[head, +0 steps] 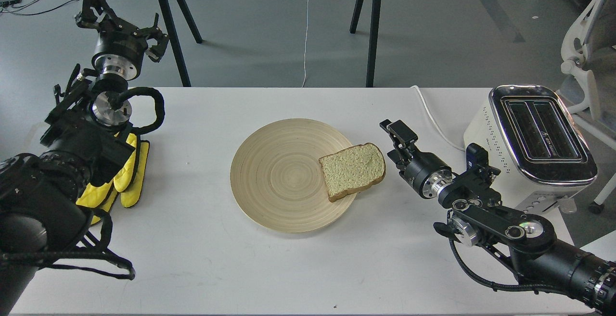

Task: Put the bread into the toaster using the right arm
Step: 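Close the right gripper on the edge of the bread slice, then lift the bread slice off the plate and carry it toward the toaster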

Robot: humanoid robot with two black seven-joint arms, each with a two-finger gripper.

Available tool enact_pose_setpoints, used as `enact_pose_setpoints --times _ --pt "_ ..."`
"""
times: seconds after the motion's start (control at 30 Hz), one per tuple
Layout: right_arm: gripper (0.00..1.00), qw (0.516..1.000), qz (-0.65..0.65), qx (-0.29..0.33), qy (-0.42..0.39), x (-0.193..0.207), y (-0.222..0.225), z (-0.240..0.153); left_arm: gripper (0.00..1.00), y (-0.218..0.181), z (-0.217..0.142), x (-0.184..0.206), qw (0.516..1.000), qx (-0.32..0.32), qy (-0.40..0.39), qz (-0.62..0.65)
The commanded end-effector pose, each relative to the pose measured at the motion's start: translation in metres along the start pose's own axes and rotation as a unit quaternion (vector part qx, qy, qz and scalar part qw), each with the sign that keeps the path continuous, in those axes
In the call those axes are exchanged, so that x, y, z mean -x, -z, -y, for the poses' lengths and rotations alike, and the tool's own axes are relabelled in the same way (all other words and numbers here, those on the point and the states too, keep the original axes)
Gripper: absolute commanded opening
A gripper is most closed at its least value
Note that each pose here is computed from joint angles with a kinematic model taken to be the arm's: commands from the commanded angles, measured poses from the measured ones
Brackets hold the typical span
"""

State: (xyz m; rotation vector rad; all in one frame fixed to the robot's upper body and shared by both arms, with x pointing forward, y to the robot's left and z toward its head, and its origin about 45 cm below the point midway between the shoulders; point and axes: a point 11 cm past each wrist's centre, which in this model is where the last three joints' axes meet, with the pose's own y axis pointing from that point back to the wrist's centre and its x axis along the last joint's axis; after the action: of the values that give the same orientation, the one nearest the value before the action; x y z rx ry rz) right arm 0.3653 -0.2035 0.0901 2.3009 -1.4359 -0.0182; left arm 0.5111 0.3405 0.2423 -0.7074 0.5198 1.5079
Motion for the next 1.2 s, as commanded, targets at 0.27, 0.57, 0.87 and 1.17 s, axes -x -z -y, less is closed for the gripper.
enact_pose_setpoints --times 0.27,0.57,0.87,1.17 --pt "0.68 0.999 -0.030 0.026 0.029 0.026 -0.016 0.009 1.00 0.000 0.000 0.000 1.000 0.000 0.000 0.000" --pt "0.08 0.996 -0.063 0.027 0.052 0.033 -0.014 0.009 1.00 0.000 0.000 0.000 1.000 0.000 0.000 0.000" --pt "0.07 0.995 -0.090 -0.018 0.041 -0.005 0.028 0.005 1.00 0.002 0.000 0.001 1.000 -0.001 0.001 -0.001" --pt "0.07 0.983 -0.169 -0.078 -0.002 -0.096 0.106 -0.033 1.00 0.001 0.000 0.000 1.000 -0.001 0.000 -0.001"
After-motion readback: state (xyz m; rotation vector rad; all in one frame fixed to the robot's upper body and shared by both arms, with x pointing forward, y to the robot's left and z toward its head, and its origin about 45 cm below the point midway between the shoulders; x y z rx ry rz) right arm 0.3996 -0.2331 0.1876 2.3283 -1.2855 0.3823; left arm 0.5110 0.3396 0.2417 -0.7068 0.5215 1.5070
